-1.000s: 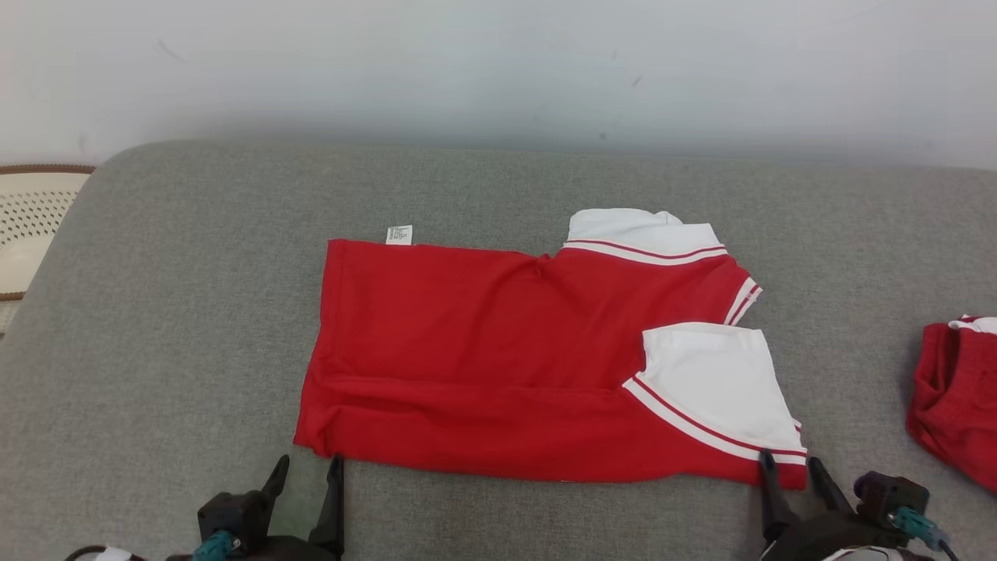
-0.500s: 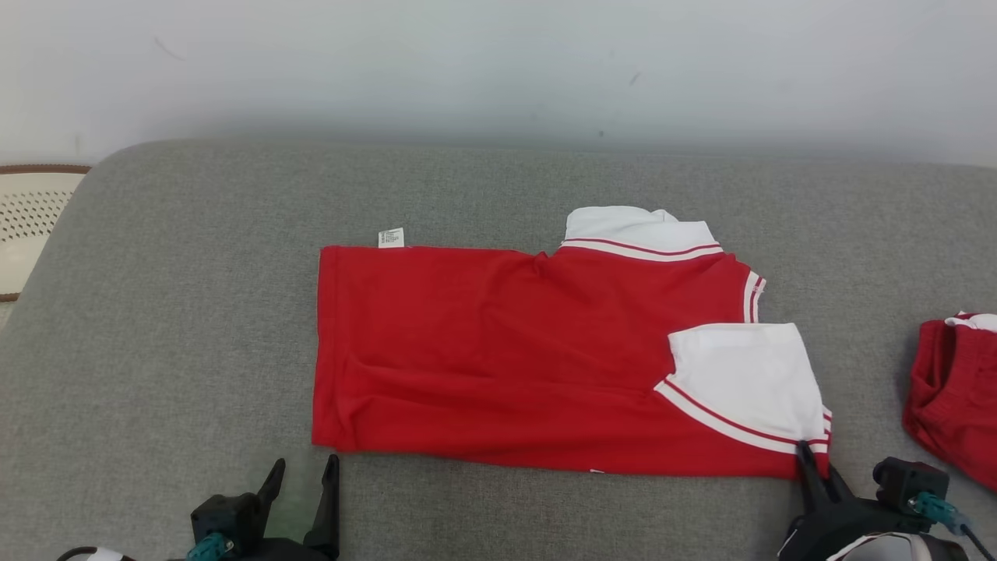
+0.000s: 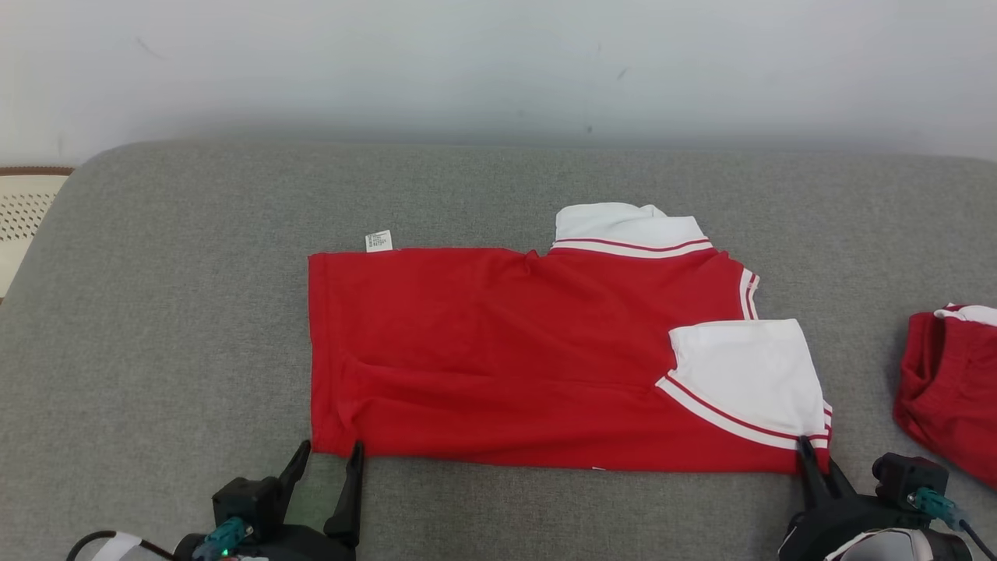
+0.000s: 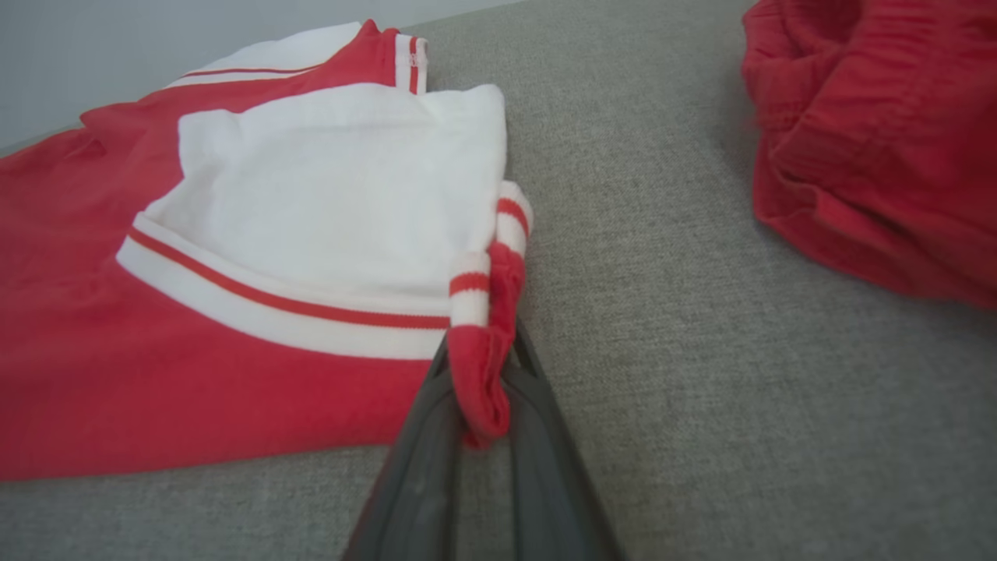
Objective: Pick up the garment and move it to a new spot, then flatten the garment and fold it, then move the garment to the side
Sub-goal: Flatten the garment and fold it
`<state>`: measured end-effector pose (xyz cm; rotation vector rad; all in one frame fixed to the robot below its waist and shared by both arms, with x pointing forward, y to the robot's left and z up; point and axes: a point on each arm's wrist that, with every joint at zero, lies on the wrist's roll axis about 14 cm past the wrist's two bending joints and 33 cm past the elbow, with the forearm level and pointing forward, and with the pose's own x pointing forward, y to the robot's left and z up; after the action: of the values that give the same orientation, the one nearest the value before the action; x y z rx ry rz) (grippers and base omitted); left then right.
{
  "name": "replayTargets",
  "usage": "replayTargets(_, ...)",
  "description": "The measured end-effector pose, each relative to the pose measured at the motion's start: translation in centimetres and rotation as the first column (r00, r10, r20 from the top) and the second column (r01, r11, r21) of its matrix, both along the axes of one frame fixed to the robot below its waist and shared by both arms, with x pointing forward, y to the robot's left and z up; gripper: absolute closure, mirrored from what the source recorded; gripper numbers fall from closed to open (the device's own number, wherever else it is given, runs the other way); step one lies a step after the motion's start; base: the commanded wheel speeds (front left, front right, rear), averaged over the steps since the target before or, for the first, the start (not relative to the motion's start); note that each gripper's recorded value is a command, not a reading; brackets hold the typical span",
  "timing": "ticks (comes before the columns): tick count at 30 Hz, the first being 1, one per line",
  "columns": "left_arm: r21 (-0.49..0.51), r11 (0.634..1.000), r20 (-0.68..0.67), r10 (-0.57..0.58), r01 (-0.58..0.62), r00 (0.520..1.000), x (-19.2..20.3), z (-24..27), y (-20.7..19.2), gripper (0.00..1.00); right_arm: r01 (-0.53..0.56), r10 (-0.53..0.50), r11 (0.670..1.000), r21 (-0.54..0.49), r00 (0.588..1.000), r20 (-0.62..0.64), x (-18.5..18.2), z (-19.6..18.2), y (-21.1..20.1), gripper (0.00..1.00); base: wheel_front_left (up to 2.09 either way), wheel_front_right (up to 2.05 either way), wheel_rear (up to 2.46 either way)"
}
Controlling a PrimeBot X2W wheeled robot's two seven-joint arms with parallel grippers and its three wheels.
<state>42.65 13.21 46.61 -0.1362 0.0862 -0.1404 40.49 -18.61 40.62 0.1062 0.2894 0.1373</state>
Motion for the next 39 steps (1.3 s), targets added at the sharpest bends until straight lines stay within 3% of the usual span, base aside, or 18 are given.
replayTargets(19, 0.073, 0.997, 0.012, 0.008, -0.009, 1.000, 0.8, 0.0, -1.0, 0.00, 0.010, -0.010, 1.000, 0.001, 1.000, -0.003, 0.3, -0.2, 0.0, 1.00, 0.00, 0.00, 0.00)
replayTargets(20, 0.072, 0.997, 0.012, 0.010, -0.011, 1.000, 0.9, 0.1, -1.0, 0.08, 0.011, -0.011, 1.000, 0.001, 1.000, -0.001, 0.4, -0.1, 0.0, 1.00, 0.00, 0.00, 0.00)
replayTargets(21, 0.071, 0.997, 0.009, 0.014, -0.015, 1.000, 0.9, 0.0, -0.9, 0.27, 0.012, -0.012, 1.000, 0.002, 1.000, 0.001, 0.4, -0.1, 0.0, 1.00, 0.00, 0.00, 0.00)
replayTargets(22, 0.072, 0.997, 0.004, 0.016, -0.017, 1.000, 0.9, -0.2, -0.8, 0.62, 0.012, -0.012, 1.000, 0.001, 1.000, 0.002, 0.4, 0.0, -0.1, 1.00, 0.00, 0.00, 0.00)
replayTargets(23, 0.072, 0.997, -0.002, 0.020, -0.019, 1.000, 0.8, -0.4, -0.7, 0.85, 0.013, -0.013, 1.000, 0.001, 1.000, 0.002, 0.4, 0.0, -0.1, 1.00, 0.00, 0.00, 0.00)
replayTargets(24, 0.073, 0.997, -0.009, 0.025, -0.024, 1.000, 0.8, -0.6, -0.5, 1.00, 0.014, -0.014, 1.000, 0.002, 1.000, 0.002, 0.4, 0.0, -0.1, 1.00, 0.00, 0.00, 0.00)
replayTargets(26, 0.074, 0.997, -0.014, 0.030, -0.029, 0.999, 0.8, -0.7, -0.3, 1.00, 0.015, -0.015, 1.000, 0.003, 1.000, 0.002, 0.4, 0.0, -0.1, 1.00, 0.00, 0.00, 0.00)
replayTargets(28, 0.075, 0.996, -0.022, 0.041, -0.039, 0.999, 0.8, -1.0, 0.0, 0.94, 0.015, -0.015, 1.000, 0.005, 1.000, 0.002, 0.5, -0.1, 0.0, 1.00, 0.00, 0.00, 0.00)
replayTargets(30, 0.073, 0.996, -0.028, 0.054, -0.052, 0.998, 0.9, -1.2, 0.5, 1.00, 0.014, -0.014, 1.000, 0.005, 1.000, 0.002, 0.5, -0.1, 0.0, 1.00, 0.00, 0.00, 0.00)
replayTargets(39, 0.070, 0.996, -0.040, 0.061, -0.058, 0.997, 1.0, -1.4, 1.1, 1.00, 0.015, -0.015, 1.000, 0.008, 1.000, 0.012, 0.7, 0.3, 0.0, 1.00, 0.00, 0.00, 0.00)
